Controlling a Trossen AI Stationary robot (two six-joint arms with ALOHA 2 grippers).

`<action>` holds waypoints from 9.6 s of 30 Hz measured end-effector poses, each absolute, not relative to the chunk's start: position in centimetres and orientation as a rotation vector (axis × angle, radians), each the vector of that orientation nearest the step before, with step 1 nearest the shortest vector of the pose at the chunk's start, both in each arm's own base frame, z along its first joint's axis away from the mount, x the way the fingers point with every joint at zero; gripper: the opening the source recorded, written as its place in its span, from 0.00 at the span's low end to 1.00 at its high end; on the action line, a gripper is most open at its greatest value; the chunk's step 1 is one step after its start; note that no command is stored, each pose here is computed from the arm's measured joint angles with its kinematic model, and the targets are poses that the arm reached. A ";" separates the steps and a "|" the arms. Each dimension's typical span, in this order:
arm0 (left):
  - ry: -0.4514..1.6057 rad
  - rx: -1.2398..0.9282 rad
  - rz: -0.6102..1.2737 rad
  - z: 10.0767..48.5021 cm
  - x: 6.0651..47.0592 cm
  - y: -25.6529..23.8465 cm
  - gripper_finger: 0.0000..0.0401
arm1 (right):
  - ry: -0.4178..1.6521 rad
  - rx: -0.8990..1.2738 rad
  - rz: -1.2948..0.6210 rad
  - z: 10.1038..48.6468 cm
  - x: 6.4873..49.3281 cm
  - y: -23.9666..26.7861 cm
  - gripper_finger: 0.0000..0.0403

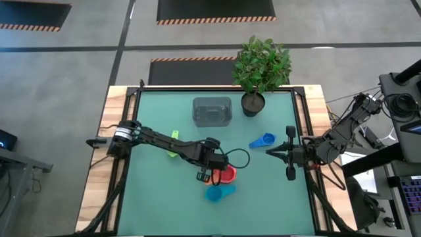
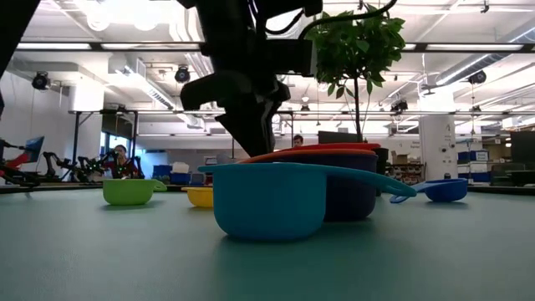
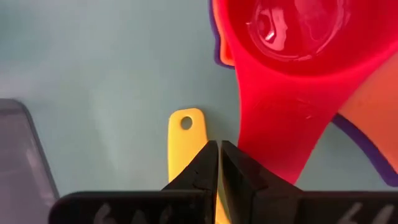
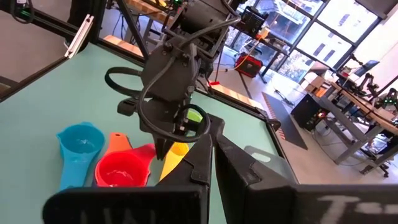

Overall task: Nest measuring cups in basket
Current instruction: Stack the red measuring cup into the orange measuring cup, then stack the light blue measuring cup into the red measuring cup

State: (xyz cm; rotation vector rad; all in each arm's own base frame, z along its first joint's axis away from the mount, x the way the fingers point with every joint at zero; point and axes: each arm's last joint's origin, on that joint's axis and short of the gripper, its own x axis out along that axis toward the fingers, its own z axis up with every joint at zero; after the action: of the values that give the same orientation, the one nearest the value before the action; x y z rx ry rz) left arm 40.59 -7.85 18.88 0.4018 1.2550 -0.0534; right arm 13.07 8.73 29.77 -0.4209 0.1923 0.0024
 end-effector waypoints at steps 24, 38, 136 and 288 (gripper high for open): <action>1.256 0.313 -0.054 19.2 39.5 -11.0 0.00 | 0.192 -0.420 0.003 29.8 13.1 8.7 0.02; 1.248 0.303 -0.061 19.3 39.1 -12.4 0.00 | 0.192 -0.418 0.002 29.8 13.1 8.7 0.02; 0.481 0.494 -0.006 25.9 23.5 -10.8 0.00 | 0.783 0.191 -0.025 20.2 29.9 20.0 0.02; 0.472 0.529 -0.024 25.8 23.5 -10.9 0.00 | 0.956 0.265 -0.475 21.3 29.4 18.6 0.51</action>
State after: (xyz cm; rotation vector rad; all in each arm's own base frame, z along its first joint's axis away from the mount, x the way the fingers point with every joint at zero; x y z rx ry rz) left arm 23.50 -10.86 25.84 0.5286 0.4720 -0.0242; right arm 29.37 18.56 21.30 0.2654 0.9561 -0.4748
